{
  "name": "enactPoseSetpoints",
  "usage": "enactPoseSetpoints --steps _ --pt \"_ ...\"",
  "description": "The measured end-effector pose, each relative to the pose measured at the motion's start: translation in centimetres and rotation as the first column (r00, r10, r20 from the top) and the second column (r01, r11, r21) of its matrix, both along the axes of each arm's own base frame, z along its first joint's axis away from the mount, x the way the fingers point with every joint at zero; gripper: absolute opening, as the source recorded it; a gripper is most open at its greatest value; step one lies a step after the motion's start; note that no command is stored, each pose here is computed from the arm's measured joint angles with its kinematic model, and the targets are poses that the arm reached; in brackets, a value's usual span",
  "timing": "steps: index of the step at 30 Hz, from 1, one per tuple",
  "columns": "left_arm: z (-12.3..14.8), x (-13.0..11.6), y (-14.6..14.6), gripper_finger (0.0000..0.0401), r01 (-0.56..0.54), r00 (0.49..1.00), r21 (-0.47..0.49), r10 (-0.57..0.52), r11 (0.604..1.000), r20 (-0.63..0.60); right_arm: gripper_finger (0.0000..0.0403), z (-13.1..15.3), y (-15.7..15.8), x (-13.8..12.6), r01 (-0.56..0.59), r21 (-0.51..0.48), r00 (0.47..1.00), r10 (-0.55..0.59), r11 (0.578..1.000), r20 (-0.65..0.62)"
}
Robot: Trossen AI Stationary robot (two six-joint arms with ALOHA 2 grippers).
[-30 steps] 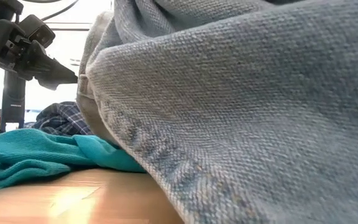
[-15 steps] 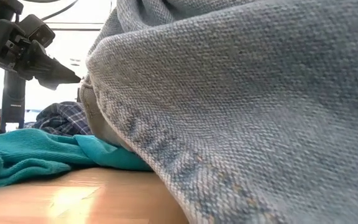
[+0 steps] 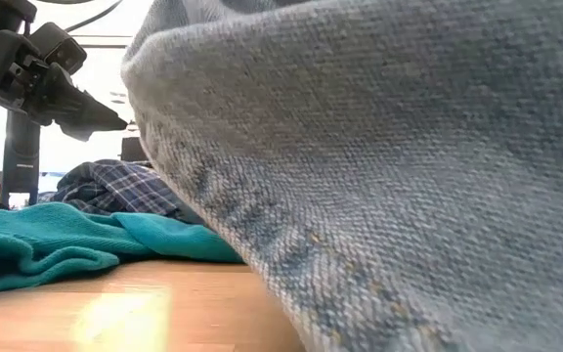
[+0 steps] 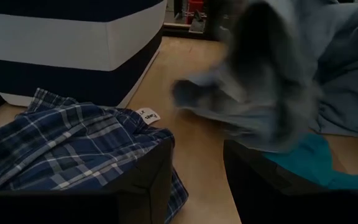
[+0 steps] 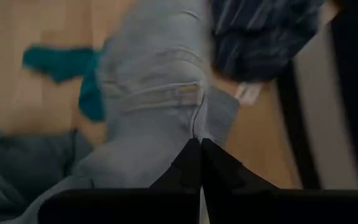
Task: Sort clothes
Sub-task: Put the blue jeans into the blue laundry bin
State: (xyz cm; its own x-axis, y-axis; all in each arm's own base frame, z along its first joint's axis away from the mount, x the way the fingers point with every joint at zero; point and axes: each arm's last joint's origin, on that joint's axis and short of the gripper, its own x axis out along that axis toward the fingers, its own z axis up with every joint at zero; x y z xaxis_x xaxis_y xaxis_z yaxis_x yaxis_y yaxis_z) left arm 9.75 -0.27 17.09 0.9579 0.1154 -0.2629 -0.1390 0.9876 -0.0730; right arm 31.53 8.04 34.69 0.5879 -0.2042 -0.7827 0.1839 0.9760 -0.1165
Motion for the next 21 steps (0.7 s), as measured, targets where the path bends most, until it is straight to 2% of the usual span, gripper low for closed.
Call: enactPoseSetpoints --steps 5,10,16,21 --pt "0.0 0.0 0.0 0.0151 0.0 1.0 0.0 0.0 1.0 0.002 0.0001 2.6 -1.4 -0.9 0.057 -0.038 0.987 -0.05 0.998 0.153" --pt "0.0 0.0 0.0 0.0151 0.0 1.0 0.0 0.0 1.0 0.001 0.0 5.3 -2.8 -1.6 0.062 -0.1 0.948 -0.027 0.993 0.316" --pt "0.0 0.0 0.0 0.0151 0.003 1.0 0.014 -0.003 1.0 -0.001 0.0 8.8 -4.7 -2.3 0.112 -0.183 0.856 -0.002 0.977 0.517" --pt "0.0 0.0 0.0 0.0151 0.004 1.0 0.017 -0.004 1.0 -0.001 0.0 11.6 -6.7 -3.2 0.191 -0.234 0.754 0.011 0.953 0.657"
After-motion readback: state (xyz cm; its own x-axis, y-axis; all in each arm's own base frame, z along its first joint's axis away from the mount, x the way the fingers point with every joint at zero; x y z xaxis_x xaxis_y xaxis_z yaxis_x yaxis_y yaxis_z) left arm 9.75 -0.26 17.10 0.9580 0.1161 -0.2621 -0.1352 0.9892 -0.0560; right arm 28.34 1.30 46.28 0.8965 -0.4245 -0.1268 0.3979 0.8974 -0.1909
